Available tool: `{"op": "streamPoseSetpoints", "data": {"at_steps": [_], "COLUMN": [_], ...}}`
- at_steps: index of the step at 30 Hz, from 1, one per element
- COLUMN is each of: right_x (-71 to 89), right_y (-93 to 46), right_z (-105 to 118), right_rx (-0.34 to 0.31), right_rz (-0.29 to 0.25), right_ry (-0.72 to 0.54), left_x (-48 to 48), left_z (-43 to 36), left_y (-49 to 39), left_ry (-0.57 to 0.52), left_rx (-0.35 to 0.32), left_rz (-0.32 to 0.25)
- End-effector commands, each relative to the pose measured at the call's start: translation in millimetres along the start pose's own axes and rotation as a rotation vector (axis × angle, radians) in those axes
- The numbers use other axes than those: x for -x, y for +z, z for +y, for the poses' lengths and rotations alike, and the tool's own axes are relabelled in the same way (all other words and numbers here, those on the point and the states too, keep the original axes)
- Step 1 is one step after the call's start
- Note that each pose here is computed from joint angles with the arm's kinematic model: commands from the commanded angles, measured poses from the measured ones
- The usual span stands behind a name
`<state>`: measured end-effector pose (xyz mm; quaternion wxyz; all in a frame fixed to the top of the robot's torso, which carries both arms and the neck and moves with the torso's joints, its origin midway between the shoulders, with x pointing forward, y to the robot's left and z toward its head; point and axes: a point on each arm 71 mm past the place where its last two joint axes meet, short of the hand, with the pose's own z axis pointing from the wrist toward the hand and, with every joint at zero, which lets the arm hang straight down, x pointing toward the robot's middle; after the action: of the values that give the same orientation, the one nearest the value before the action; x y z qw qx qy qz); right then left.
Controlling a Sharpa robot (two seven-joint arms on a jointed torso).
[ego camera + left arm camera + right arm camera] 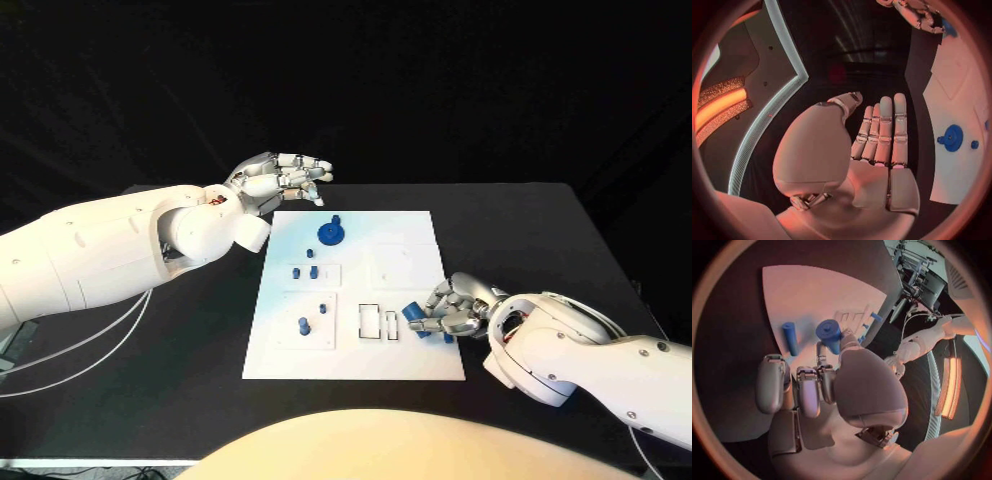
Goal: Assemble the parts on the task board
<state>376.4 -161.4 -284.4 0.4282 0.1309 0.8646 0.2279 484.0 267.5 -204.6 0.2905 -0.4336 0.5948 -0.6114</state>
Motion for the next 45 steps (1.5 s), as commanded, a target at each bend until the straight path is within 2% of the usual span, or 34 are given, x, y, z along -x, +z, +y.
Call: {"op": "streamPoseSetpoints", "data": {"at_steps": [1, 8, 15, 19, 30, 39, 45], "right_x": [2.1, -0.5, -17.5, -24.0, -26.4, -26.9, -25.1], "right_y": [-3.8, -6.9, 0.2, 5.6, 20.6, 26.0, 30.4], "right_z": [6, 20, 37, 44, 51, 55, 58], "right_rx": [-0.006, 0.031, 0.063, 0.073, 0.077, 0.092, 0.103], "right_rz": [0.009, 0.044, 0.131, 0.151, 0.128, 0.117, 0.077], "right_ry": [0.084, 0.093, 0.056, 0.038, -0.003, -0.049, -0.078], "left_x": [-2.7, -2.9, -5.4, -7.1, -8.3, -7.1, -7.1], "left_z": [-0.5, -0.5, -0.2, -0.1, 0.0, -0.1, -0.1], "left_y": [1.0, 1.6, 2.9, 3.7, 4.1, 3.7, 3.7], "left_ry": [-0.008, -0.008, -0.01, -0.011, -0.012, -0.011, -0.01], "left_rx": [-0.005, -0.006, -0.007, -0.008, -0.006, -0.006, -0.005], "left_rz": [0.02, 0.02, 0.025, 0.029, 0.031, 0.027, 0.027]}}
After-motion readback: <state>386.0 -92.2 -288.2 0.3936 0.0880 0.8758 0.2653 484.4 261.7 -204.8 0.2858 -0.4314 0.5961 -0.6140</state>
